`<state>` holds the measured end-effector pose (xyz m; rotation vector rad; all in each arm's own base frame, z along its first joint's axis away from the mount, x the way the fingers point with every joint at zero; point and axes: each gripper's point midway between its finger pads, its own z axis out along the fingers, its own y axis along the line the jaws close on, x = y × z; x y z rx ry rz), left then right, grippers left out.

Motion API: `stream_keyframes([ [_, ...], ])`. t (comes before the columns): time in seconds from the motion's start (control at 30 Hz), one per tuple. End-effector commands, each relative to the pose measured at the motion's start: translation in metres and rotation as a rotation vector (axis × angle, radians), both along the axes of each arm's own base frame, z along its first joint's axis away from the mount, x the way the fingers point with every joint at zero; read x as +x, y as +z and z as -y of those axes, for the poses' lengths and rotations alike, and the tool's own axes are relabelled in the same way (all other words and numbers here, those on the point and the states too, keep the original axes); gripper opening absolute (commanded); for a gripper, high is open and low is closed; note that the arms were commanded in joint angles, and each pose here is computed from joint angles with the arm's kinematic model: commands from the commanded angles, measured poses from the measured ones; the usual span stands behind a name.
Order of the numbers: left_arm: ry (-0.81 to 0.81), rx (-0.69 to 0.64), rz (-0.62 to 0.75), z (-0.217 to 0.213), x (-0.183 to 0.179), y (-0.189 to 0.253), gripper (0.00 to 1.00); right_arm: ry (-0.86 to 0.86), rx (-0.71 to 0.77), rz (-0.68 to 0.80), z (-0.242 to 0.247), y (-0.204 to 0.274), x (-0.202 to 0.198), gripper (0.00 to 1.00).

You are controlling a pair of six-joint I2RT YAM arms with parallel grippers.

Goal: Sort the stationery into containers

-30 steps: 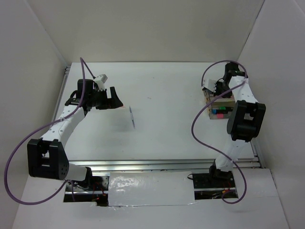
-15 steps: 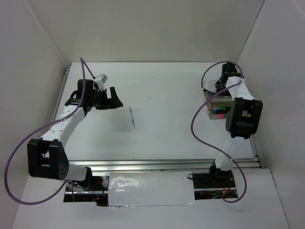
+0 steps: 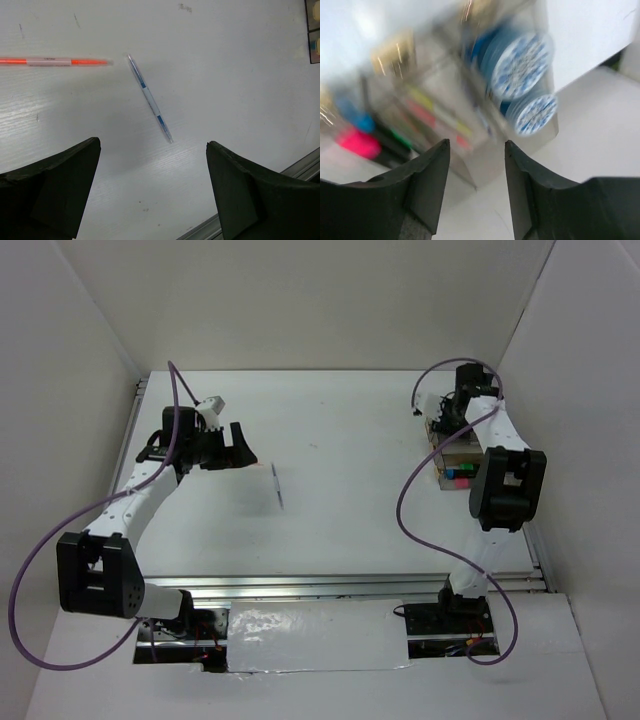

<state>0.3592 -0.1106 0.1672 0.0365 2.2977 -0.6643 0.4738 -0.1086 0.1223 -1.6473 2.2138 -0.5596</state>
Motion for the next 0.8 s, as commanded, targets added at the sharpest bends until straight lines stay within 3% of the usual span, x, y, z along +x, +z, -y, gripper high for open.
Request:
stream_keyframes([
  [0.0, 0.006, 0.006, 0.061, -0.001, 0.000, 0.015, 0.99, -0.060, 0.430, 0.260, -0.097, 0.106, 0.016, 0.54],
  [0.1, 0.046, 0.013, 0.067, -0.006, 0.001, 0.015, 0.99, -0.201, 0.792, 0.267, -0.179, 0.146, 0.002, 0.47],
  [0.17, 0.089, 0.025, 0.070, -0.013, 0.003, 0.016, 0.99, -0.252, 1.005, 0.166, -0.240, 0.151, -0.017, 0.46],
  [0.27, 0.117, 0.048, 0.082, -0.021, 0.006, 0.018, 0.99, -0.284, 1.117, 0.000, -0.310, 0.129, -0.037, 0.46],
  [0.3, 0.124, 0.058, 0.086, -0.024, 0.006, 0.019, 0.99, -0.368, 1.159, -0.060, -0.327, 0.121, -0.043, 0.45],
  [0.37, 0.140, 0.099, 0.092, -0.032, 0.009, 0.017, 0.99, -0.467, 1.115, -0.050, -0.351, 0.091, -0.034, 0.43],
  [0.53, 0.173, 0.126, 0.055, -0.051, 0.007, 0.008, 0.99, -0.480, 1.039, -0.138, -0.439, 0.038, -0.061, 0.42],
  [0.63, 0.173, 0.125, 0.062, -0.053, 0.006, 0.007, 0.99, -0.465, 0.993, -0.154, -0.477, 0.017, -0.072, 0.46],
  [0.77, 0.206, 0.122, 0.050, -0.065, 0.008, 0.004, 0.99, -0.444, 0.966, -0.168, -0.507, -0.003, -0.082, 0.60],
])
